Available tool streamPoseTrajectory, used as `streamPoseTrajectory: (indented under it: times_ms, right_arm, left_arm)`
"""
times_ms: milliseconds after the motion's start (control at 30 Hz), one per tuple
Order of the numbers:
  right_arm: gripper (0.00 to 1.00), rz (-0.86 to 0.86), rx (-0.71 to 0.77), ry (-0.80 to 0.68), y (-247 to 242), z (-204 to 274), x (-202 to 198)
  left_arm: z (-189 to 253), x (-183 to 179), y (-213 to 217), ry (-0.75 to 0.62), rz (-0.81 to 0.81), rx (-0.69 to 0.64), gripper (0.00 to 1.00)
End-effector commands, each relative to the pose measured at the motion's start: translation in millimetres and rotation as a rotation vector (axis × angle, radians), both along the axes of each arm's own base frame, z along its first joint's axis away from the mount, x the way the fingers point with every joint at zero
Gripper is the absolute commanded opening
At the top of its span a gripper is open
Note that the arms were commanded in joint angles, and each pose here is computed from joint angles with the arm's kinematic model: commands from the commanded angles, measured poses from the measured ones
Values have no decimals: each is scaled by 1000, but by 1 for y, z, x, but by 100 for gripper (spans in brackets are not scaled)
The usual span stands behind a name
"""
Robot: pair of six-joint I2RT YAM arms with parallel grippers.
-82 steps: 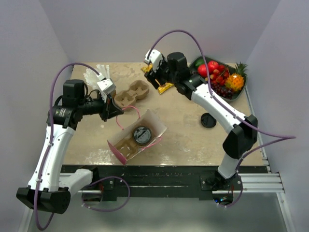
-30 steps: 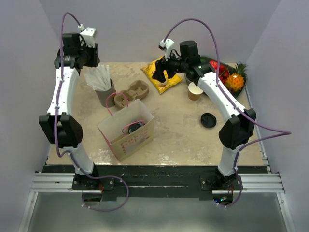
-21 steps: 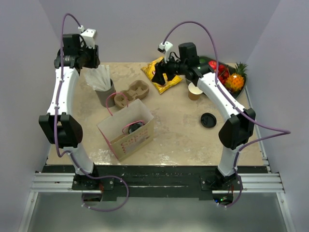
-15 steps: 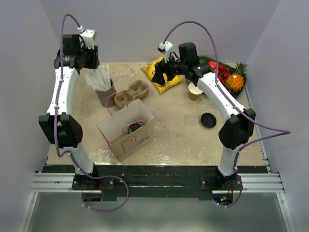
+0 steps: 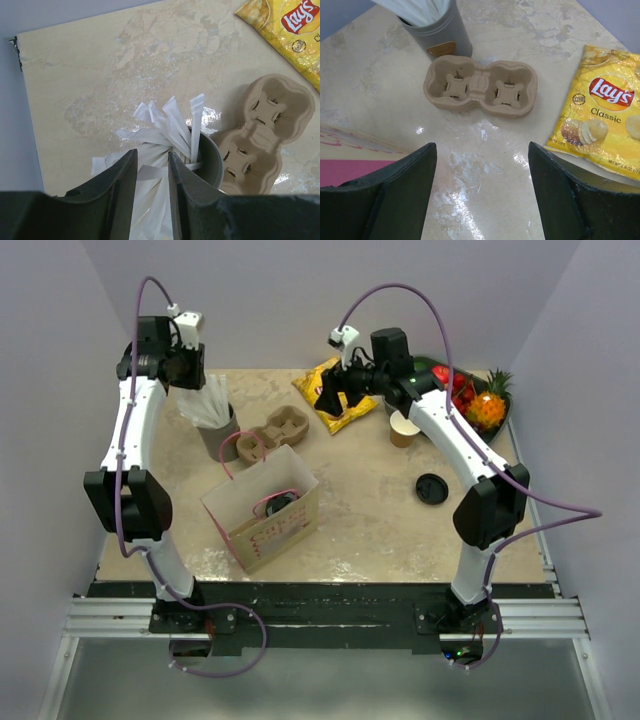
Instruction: Pack the takeout coffee
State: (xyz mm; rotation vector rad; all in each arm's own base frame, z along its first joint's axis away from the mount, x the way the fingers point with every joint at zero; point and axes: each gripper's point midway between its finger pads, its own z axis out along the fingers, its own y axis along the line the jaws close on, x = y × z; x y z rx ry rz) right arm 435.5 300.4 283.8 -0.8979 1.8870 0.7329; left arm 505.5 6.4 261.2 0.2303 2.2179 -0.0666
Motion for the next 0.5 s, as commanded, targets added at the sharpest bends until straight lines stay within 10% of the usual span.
streamPoseTrajectory:
  times_ms: [0, 467]
  right_arm:
    - [77, 15, 31, 10, 2, 5, 1]
    - [77, 16, 40, 21, 3, 2, 2]
  left_arm:
    - [9, -4, 8, -19, 12, 35, 36]
    - [5, -16, 9, 0, 6, 47, 21]
